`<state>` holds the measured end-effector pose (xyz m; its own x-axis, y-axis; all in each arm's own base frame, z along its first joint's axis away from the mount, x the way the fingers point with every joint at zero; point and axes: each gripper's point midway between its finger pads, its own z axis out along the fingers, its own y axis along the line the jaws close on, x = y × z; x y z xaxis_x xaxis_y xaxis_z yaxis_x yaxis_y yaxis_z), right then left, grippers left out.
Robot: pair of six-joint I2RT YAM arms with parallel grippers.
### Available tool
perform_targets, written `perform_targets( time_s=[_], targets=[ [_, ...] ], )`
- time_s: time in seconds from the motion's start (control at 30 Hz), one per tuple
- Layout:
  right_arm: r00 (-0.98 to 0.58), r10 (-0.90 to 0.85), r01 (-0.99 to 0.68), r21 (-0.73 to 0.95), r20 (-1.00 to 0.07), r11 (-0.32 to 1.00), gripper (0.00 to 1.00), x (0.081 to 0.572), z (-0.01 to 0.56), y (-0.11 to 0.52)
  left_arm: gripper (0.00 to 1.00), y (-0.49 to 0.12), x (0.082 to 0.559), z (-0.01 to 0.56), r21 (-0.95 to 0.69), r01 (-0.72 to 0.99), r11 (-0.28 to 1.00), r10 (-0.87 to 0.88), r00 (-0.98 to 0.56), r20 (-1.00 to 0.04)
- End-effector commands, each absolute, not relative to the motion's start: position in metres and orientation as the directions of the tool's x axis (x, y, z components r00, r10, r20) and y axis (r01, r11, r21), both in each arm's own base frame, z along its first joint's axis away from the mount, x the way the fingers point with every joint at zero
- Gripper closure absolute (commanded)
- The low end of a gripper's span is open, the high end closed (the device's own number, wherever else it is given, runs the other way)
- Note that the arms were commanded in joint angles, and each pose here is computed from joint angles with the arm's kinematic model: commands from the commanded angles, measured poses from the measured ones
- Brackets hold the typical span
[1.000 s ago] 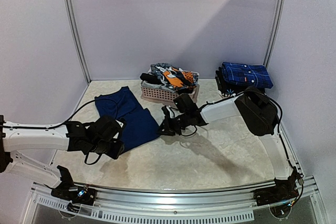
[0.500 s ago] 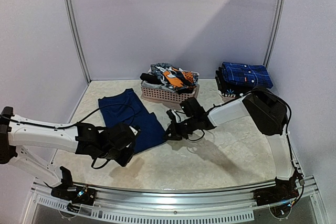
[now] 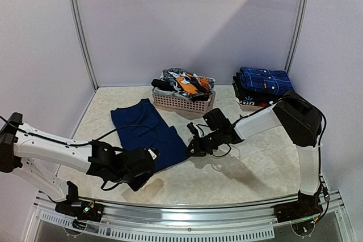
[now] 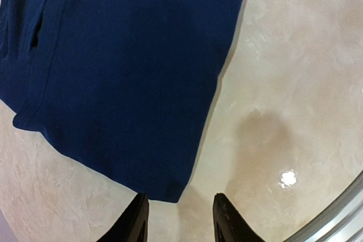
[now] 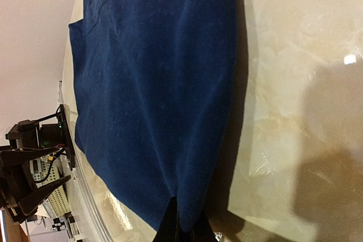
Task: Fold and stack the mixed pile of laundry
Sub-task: Move the right arm to the center of the board with the 2/3-rectangle-folded T-shirt, then pick up the 2/3-rectangle-folded T-shirt from the center of the board.
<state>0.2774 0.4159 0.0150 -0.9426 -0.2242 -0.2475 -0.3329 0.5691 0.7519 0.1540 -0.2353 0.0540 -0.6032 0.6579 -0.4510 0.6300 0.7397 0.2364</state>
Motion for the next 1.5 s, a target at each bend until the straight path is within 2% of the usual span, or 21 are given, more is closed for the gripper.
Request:
perform_targets(
  time_s=[0.0,0.63,1.0,1.47],
  targets=[
    [-0.954,-0.239,-0.295,0.700,-0.180,0.651,1.00,0.266,-0.010,0.389,0.60,-0.247,0.145,0.053,0.251,0.670,0.698,0.699,-0.564,-0.439],
    [-0.953,-0.254,-0.298,0.679,-0.167,0.670,1.00,0.263,-0.015,0.378,0.63,-0.282,0.133,0.047,0.210,0.745,0.633,0.740,-0.502,-0.447],
    [-0.951,-0.263,-0.301,0.678,-0.163,0.670,1.00,0.261,-0.018,0.377,0.69,-0.241,0.139,0.038,0.341,0.641,0.688,0.726,-0.602,-0.333],
    [-0.952,-0.263,-0.297,0.689,-0.158,0.661,1.00,0.264,-0.020,0.382,0.74,-0.234,0.140,0.025,0.344,0.629,0.697,0.715,-0.641,-0.278]
  ],
)
